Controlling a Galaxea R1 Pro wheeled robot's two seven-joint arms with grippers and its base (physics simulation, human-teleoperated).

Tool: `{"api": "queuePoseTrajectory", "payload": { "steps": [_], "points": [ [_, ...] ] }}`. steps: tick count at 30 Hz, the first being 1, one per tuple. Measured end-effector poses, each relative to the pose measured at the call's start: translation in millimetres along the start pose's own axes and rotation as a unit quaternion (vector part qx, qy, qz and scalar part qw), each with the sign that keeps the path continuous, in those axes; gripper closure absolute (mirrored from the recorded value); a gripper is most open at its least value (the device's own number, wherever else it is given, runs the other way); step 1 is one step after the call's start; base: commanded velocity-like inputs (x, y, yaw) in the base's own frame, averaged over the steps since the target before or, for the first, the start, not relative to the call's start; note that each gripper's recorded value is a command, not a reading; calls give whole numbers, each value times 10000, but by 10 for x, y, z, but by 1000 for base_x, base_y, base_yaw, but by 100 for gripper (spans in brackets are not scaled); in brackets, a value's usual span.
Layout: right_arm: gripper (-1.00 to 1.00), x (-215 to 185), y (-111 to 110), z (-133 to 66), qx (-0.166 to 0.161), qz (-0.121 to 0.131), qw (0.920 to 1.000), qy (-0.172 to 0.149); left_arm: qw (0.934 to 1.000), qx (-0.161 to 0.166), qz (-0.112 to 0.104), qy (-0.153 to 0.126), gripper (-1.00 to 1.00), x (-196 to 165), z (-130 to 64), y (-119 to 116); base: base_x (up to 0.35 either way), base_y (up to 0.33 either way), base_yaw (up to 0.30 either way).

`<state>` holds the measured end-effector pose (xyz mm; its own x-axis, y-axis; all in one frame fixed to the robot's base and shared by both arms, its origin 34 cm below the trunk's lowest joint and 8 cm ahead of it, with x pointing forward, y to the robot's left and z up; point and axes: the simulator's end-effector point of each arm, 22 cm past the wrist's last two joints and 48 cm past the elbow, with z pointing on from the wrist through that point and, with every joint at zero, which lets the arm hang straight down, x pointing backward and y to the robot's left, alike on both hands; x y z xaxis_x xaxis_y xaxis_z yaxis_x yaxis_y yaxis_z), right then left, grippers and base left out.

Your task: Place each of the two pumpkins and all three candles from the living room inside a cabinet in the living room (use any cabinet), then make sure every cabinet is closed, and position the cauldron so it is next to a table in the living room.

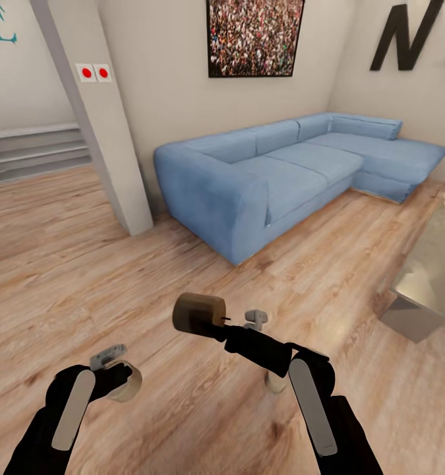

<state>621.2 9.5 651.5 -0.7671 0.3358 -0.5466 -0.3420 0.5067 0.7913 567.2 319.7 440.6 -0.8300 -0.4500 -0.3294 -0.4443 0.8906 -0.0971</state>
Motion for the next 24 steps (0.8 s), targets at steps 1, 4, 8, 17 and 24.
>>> {"api": "queuePoseTrajectory", "payload": {
  "steps": [1,4,8,17,24],
  "points": [
    [100,-18,24,-5,-6,-7,10000,-2,10000,5,-1,-4,100,-14,-24,-7,-304,0,0],
    [100,-74,91,-23,-10,-31,10000,-12,10000,19,-2,-23,100,-60,-99,-25,-161,0,0],
    [100,-151,185,-47,-31,-42,10000,-30,10000,30,-3,-53,100,-124,-199,-45,-30,0,0],
    [100,-384,392,-98,-65,-170,9996,-223,9999,62,-7,-113,100,-256,-416,-98,-2,0,0],
    [100,-507,535,-138,-80,-205,9994,-248,9998,86,-12,-151,100,-351,-576,-138,0,0,0]
  ]
}}
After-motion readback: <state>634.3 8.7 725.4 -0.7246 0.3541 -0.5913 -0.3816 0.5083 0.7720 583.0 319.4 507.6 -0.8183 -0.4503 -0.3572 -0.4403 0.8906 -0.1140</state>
